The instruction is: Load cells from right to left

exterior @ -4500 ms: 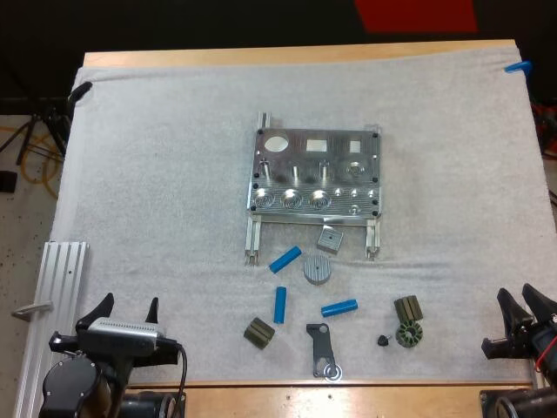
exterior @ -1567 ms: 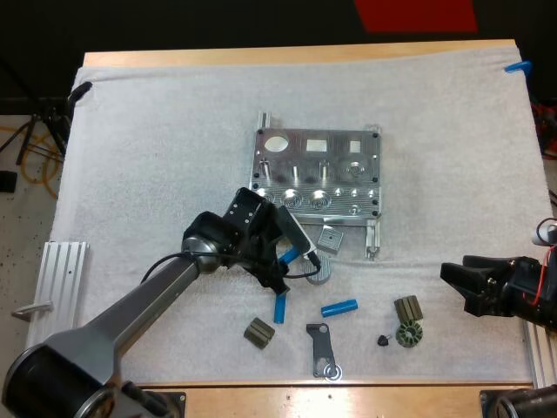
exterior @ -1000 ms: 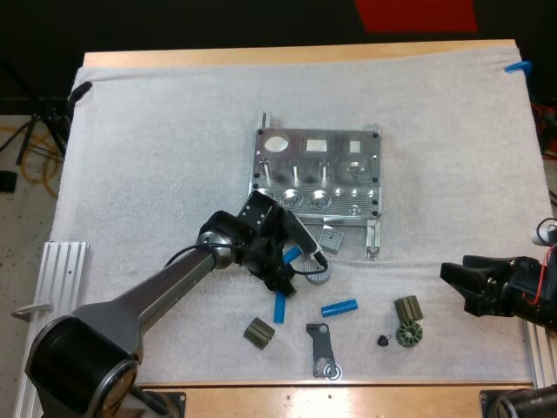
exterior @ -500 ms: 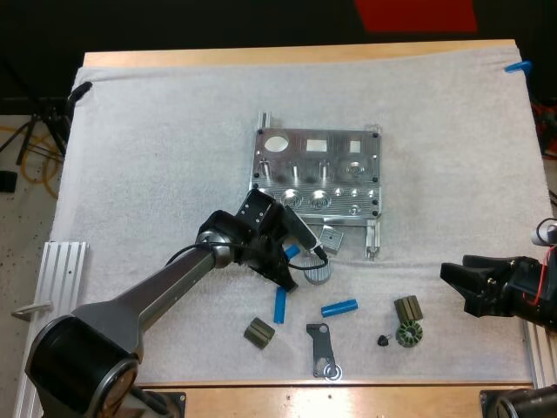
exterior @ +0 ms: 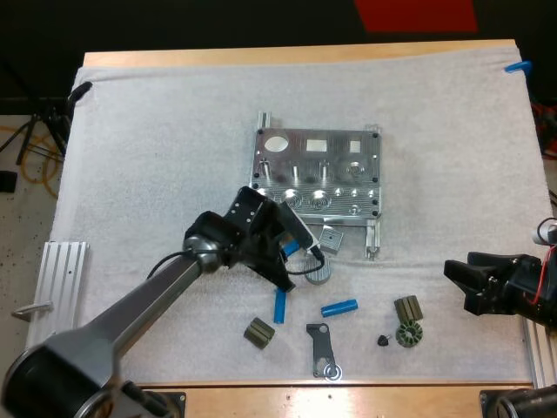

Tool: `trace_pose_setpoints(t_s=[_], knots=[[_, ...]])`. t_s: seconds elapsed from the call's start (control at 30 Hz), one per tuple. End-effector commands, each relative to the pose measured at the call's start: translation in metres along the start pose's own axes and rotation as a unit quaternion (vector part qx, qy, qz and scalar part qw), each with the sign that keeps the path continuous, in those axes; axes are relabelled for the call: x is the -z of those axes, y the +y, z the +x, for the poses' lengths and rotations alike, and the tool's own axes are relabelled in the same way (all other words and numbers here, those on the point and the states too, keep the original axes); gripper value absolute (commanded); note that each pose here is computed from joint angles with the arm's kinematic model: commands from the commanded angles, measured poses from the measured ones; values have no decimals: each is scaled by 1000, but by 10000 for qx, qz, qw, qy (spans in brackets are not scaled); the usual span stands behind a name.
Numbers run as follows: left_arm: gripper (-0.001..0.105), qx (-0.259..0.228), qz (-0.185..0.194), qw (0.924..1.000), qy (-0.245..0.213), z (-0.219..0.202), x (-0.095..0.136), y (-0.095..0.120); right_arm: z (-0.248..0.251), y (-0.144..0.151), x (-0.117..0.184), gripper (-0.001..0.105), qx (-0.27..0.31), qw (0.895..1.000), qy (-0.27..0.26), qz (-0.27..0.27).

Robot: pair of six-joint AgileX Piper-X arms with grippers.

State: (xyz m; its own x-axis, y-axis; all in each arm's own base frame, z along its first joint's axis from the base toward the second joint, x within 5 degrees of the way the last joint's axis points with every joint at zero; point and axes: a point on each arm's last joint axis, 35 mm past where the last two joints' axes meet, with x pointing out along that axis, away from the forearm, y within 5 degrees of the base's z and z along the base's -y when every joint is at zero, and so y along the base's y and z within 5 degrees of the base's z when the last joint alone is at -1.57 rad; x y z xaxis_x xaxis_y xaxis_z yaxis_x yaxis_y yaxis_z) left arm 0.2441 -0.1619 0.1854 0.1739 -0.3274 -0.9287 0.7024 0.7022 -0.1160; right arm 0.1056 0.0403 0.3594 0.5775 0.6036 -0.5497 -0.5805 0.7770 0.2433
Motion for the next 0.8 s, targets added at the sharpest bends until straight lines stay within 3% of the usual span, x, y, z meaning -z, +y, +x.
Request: trace_pose_setpoints(t_s=[0.0, 0.13, 0.33, 0.43, 0.63, 0.77], knots=[[0, 78, 251, 9996, -53, -12, 1, -3, 0, -1, -4, 47, 17, 10000, -34, 8], [0, 176, 583, 9980, -162, -32, 5, -9, 3, -1, -5, 47, -257, 9997, 7, 55], [0, 639, 910, 9908, -777, -71, 9, -21, 16, -3, -8, 47, -984, 9942, 226, 367], [0, 1100, 1070, 9797, -1290, -96, 12, -30, 21, -4, -9, 47, -1186, 9909, 303, 560], [0, 1691, 1301, 9596, -1837, -122, 18, -41, 26, -5, -9, 47, -1549, 9831, 242, 946], [0, 1919, 1321, 9533, -1921, -127, 20, -43, 34, -3, -4, 47, -1871, 9751, 302, 1147]])
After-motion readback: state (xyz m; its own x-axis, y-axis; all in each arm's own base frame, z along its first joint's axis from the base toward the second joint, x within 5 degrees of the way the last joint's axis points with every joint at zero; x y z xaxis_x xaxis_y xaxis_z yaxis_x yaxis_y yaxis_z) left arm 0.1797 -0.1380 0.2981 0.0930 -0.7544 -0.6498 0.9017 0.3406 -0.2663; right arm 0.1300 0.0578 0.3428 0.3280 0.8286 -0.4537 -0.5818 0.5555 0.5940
